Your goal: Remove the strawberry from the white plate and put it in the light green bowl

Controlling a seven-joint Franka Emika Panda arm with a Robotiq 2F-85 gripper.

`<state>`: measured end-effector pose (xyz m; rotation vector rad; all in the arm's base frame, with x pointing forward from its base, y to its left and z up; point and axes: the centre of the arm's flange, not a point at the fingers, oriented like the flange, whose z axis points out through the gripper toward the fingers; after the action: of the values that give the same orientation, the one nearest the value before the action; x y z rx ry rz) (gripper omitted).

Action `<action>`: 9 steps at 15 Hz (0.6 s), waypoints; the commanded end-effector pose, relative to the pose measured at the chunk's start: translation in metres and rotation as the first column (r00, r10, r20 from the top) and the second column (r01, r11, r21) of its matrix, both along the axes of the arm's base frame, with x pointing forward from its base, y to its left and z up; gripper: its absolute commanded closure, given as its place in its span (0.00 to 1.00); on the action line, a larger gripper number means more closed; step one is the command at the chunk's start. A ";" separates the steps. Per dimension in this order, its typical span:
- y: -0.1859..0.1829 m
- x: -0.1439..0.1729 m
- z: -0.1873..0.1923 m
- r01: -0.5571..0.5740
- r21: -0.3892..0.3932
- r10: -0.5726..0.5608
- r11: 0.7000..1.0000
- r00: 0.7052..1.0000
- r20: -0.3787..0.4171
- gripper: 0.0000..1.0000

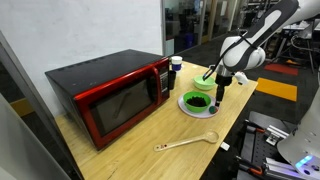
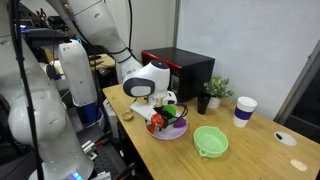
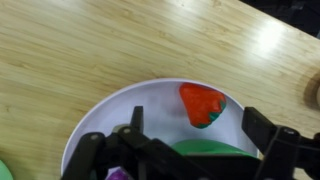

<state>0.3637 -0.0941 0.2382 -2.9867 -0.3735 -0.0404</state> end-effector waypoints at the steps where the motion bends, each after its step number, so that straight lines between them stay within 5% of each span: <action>1: 0.013 -0.018 -0.016 0.009 0.006 -0.009 1.000 1.000 0.016 0.00; 9: 0.028 -0.019 -0.021 0.040 0.035 -0.041 0.999 0.999 0.006 0.00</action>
<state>0.3666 -0.0779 0.2293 -2.9660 -0.3139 -0.0464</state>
